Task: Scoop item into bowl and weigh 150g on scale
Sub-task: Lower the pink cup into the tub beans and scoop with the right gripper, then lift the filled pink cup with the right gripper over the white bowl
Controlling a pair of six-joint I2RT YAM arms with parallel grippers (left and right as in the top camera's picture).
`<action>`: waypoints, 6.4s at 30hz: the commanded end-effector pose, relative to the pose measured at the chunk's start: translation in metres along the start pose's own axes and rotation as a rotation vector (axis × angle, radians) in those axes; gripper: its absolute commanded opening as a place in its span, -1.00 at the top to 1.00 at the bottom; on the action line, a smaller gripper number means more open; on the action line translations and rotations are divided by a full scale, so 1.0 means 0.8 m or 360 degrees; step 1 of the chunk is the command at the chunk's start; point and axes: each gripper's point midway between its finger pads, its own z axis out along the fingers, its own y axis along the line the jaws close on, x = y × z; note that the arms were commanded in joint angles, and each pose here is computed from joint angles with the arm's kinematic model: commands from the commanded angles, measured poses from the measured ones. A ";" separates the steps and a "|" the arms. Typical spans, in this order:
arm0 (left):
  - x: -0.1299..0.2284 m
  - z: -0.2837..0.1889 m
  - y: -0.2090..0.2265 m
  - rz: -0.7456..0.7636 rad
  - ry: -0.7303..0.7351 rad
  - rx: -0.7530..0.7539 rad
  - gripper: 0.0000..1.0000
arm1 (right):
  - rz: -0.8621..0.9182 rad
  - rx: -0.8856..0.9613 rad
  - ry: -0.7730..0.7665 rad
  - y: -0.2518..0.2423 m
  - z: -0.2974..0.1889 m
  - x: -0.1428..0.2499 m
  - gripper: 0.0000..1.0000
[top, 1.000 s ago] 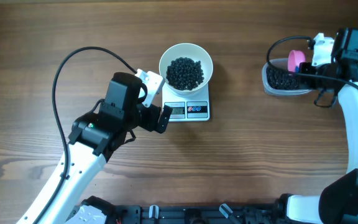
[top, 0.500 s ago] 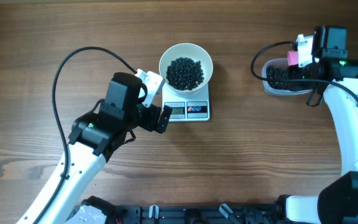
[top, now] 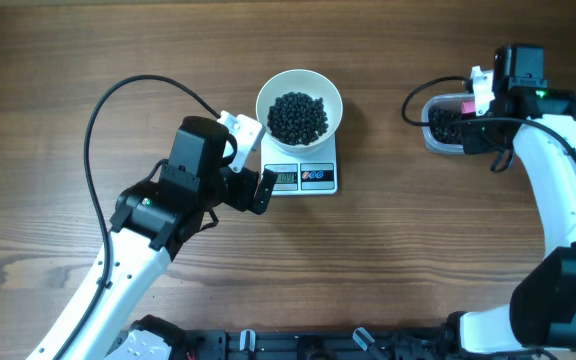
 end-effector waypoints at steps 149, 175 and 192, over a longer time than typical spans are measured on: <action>-0.009 -0.003 0.002 0.0026 -0.0025 -0.0005 -1.00 | 0.1130 -0.1588 -0.0395 -0.036 -0.057 0.003 0.91; -0.009 -0.003 0.002 0.0026 -0.0025 -0.0005 -1.00 | 0.0726 -0.2213 -0.0423 0.117 -0.143 -0.098 0.92; -0.009 -0.003 0.002 0.0027 -0.0025 -0.0005 -1.00 | 0.0140 -0.1683 -0.0456 0.269 -0.116 -0.113 0.91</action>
